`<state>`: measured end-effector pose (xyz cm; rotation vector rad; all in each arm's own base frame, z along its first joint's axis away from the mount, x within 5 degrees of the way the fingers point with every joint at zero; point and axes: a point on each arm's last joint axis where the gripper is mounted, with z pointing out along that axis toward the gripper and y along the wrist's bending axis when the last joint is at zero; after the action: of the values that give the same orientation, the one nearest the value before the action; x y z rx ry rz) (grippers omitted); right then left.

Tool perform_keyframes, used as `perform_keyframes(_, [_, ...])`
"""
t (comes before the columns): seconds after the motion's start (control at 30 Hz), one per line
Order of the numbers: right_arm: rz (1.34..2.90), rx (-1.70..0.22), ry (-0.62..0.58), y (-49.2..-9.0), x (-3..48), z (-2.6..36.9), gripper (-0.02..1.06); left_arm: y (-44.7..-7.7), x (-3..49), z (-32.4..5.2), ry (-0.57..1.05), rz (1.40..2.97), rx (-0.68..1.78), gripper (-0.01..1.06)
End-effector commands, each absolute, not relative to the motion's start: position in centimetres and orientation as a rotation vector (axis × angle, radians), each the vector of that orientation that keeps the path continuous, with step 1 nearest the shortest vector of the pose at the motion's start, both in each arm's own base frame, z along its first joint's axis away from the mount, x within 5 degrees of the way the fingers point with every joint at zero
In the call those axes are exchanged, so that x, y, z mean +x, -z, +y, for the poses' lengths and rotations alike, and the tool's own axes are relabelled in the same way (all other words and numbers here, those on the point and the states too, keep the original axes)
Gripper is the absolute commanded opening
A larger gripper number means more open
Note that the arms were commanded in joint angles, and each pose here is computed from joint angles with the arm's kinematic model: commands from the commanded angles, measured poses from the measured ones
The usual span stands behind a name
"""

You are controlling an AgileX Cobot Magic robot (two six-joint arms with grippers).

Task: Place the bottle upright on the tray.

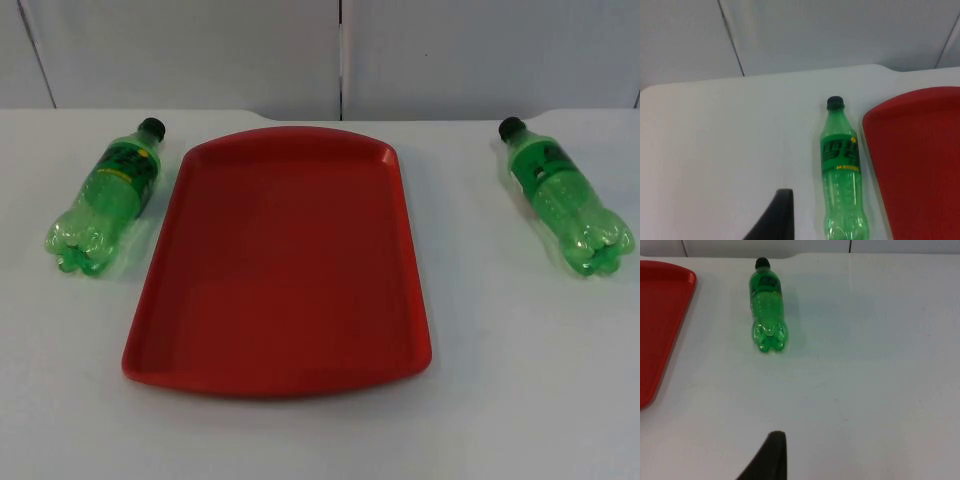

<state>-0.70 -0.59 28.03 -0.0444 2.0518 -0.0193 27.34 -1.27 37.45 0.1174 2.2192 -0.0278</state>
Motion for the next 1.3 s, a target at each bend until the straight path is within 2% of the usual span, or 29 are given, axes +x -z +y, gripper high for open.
perform_keyframes(0.0, [2.045,-0.045,0.027,-28.0,-0.7,-0.6,1.05,-37.9,29.1,-1.4,0.034,2.221,0.13,1.05])
perform_keyframes(0.3, [2.045,-0.045,0.027,-28.0,-0.7,-0.6,1.05,-36.7,35.6,-1.9,0.042,2.318,0.228,1.05])
perform_keyframes(0.63, [2.045,-0.045,0.027,-28.0,-0.7,-0.6,1.05,-32.7,42.8,-2.6,0.104,2.512,0.337,1.05])
perform_keyframes(0.8, [2.045,-0.045,0.027,-28.0,-0.7,-0.6,1.05,-29.4,47.0,-2.9,0.154,2.628,0.323,1.05])
perform_keyframes(1.07, [2.045,-0.045,0.027,-28.0,-0.7,-0.6,1.05,-25.5,50.4,-3.2,0.198,2.714,0.26,1.05])
perform_keyframes(1.27, [2.045,-0.045,0.027,-28.0,-0.7,-0.6,1.05,-23.1,51.5,-2.6,0.111,2.751,0.255,1.05])
